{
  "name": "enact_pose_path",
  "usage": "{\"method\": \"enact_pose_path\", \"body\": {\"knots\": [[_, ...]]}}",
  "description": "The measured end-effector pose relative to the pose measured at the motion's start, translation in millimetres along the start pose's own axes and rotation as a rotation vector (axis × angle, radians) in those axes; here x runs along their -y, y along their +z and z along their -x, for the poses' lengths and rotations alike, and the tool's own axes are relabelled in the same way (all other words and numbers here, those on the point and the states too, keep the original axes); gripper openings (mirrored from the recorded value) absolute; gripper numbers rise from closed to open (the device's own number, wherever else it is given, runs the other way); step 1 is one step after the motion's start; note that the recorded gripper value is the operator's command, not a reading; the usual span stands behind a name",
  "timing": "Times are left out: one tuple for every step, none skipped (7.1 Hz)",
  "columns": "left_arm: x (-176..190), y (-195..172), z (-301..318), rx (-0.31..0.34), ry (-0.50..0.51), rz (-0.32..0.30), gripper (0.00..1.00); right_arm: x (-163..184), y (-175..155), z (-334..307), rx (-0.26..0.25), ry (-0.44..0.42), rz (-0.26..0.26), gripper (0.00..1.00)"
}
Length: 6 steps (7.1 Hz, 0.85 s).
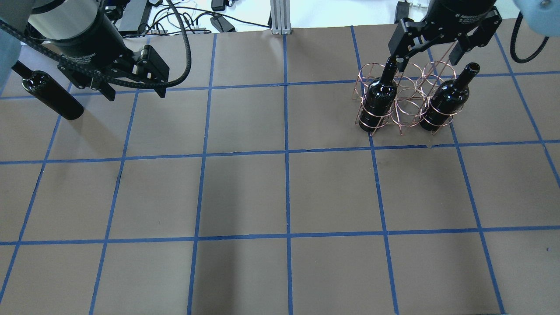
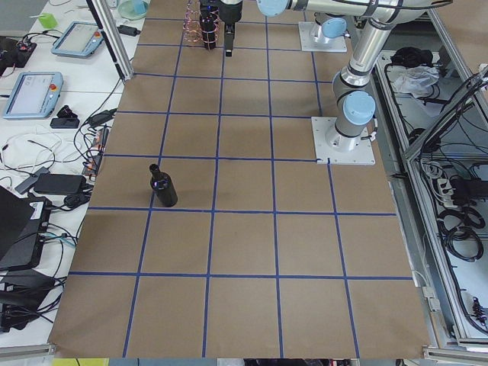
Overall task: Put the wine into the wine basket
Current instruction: 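Move the left gripper over the upright dark wine bottle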
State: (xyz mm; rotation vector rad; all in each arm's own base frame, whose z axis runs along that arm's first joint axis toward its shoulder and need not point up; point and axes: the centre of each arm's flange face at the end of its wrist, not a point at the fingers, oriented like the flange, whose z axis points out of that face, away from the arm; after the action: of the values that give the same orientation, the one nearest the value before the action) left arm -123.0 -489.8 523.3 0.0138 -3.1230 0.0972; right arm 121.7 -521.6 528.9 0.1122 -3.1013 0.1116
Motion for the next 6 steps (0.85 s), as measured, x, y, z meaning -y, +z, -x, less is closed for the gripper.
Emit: {"method": "enact_pose_path", "body": {"knots": [[1, 0, 0, -0.001, 0.000, -0.001, 1.00, -1, 0, 1, 0.001, 0.001, -0.001, 1.00], [2, 0, 2, -0.001, 0.009, -0.003, 1.00, -1, -1, 2, 0.004, 0.002, 0.000, 1.00], [6, 0, 14, -0.001, 0.048, -0.005, 1.00, -1, 0, 2, 0.006, 0.002, 0.002, 1.00], [14, -1, 47, -0.001, 0.089, -0.008, 1.00, -1, 0, 2, 0.006, 0.003, 0.002, 1.00], [22, -2, 94, 0.002, 0.089, -0.011, 1.00, -1, 0, 2, 0.007, 0.003, 0.003, 1.00], [29, -1, 148, 0.009, 0.073, -0.011, 1.00, -1, 0, 2, 0.006, 0.004, 0.005, 1.00]]}}
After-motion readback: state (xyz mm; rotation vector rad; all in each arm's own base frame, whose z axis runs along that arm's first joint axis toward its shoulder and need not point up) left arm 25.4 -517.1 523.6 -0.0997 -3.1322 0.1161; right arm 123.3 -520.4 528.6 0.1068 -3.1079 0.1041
